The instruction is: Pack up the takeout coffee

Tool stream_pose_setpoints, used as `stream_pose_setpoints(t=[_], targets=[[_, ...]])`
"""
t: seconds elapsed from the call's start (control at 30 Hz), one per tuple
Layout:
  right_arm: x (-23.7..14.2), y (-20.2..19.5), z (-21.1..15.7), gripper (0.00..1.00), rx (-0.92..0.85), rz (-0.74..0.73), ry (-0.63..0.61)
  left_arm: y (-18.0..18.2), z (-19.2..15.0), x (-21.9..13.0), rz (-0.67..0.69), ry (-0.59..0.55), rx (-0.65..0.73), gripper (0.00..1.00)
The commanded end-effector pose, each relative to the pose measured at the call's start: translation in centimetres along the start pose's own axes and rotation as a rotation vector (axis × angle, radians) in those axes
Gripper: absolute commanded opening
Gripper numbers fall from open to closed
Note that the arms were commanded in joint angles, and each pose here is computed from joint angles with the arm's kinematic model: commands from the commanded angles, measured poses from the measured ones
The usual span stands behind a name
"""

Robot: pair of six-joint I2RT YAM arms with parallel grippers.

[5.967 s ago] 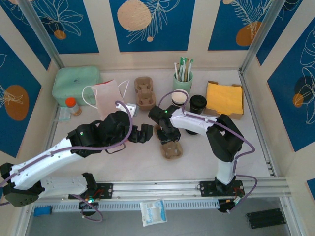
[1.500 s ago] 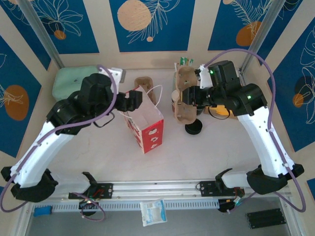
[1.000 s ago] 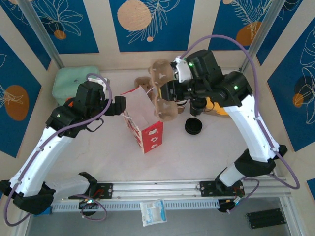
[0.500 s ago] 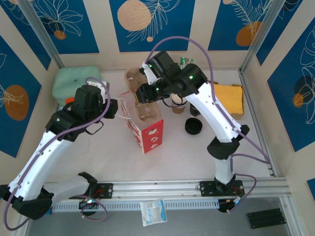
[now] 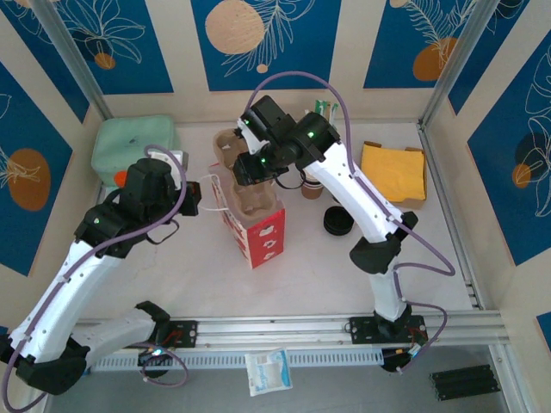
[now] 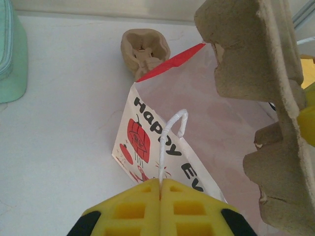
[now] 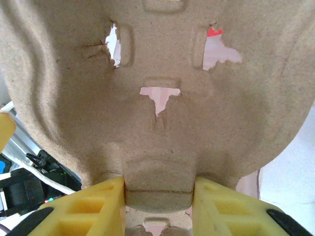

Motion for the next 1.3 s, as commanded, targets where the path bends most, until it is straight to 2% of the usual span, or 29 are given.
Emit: stream_pose_setpoints(t=[0.0,0.67,1.27], targets=[[0.4,0.2,-0.2,0.35,-0.038,-0.014,0.016,-0.2,0.0,-0.3,-0.027,-0.006,-0.020,0.00],[3.4,-0.5,-2.4,0.35,-0.098,-0.114,0.144,0.0,-0.2,-0.4,-0.027,-0.006,-0.028,0.00],[5.3,-0.1,-4.0,0.35,-0.089,-0.122,0.229,0.2,-0.3,-0.7,-0.027,-0.012,-0.030,0.00]])
Point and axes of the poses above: each hand's point on the last joint's axis, 136 mm out from that joint toward the fingers, its own x axis out along the fingers, its own y axis along the line the jaws close on, z = x × y, the point moved 1 cm from there along -x, back along the fingers, and after that the axes turned 14 degrees about -x, right-handed, at the moved point
